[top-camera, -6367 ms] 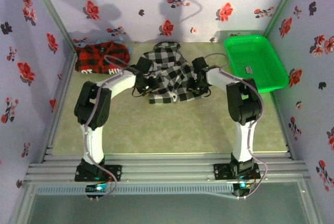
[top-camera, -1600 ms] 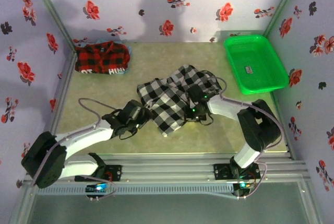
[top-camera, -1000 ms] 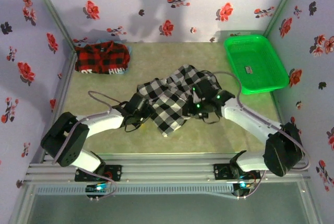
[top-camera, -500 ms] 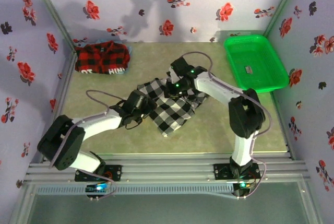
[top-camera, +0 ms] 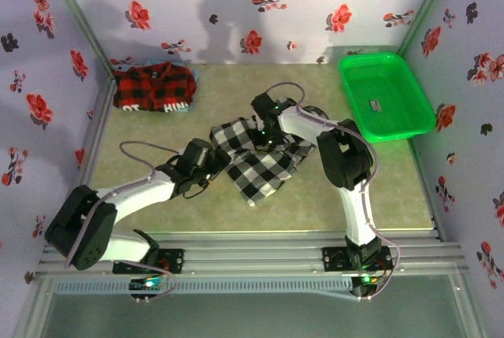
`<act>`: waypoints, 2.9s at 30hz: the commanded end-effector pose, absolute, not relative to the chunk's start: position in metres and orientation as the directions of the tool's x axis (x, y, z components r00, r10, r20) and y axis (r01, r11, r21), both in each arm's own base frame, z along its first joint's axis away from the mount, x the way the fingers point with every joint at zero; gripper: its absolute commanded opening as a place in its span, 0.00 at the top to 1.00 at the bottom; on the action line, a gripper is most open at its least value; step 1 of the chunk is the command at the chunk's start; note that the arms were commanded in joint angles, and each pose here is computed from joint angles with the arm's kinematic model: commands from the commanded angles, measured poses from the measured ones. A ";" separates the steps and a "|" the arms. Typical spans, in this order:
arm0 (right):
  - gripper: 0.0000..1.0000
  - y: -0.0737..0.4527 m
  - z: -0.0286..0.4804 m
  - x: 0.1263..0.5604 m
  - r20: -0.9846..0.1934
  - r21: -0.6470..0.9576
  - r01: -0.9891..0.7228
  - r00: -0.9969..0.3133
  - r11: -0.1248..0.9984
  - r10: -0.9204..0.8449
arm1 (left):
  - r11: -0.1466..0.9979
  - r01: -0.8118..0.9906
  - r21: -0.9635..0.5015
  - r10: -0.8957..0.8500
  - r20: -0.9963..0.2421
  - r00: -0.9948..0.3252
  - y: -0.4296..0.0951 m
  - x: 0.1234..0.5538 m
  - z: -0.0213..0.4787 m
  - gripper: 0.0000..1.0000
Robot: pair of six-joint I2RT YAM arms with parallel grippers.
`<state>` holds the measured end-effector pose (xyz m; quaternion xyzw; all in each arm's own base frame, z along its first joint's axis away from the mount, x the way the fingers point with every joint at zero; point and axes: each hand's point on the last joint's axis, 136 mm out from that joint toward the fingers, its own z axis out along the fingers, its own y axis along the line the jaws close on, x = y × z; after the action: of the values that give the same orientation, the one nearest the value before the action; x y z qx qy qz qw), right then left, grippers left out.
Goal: Fold and stack the long sleeve shirts
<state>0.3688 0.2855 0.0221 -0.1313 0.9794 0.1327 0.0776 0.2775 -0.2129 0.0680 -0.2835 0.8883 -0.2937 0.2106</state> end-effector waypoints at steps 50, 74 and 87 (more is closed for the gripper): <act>0.83 0.386 0.053 0.279 -0.003 0.668 0.009 -1.000 0.744 0.014 | 0.993 0.096 -0.062 0.069 -0.344 -0.936 -0.143 0.258 0.170 0.88; 0.91 0.472 0.051 0.255 0.079 0.783 -0.006 -0.991 0.622 -0.108 | 0.939 0.288 0.186 0.331 -0.271 -0.904 -0.127 0.280 0.193 0.90; 0.76 0.351 0.070 0.299 0.067 0.684 0.073 -0.997 0.726 0.037 | 0.805 0.426 0.412 0.522 -0.152 -0.839 -0.156 0.292 0.195 0.91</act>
<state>0.2955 0.3944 0.0537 0.0399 0.9103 0.4091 -0.0494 0.2953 -0.1594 0.1976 0.2299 0.9523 0.1375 0.1463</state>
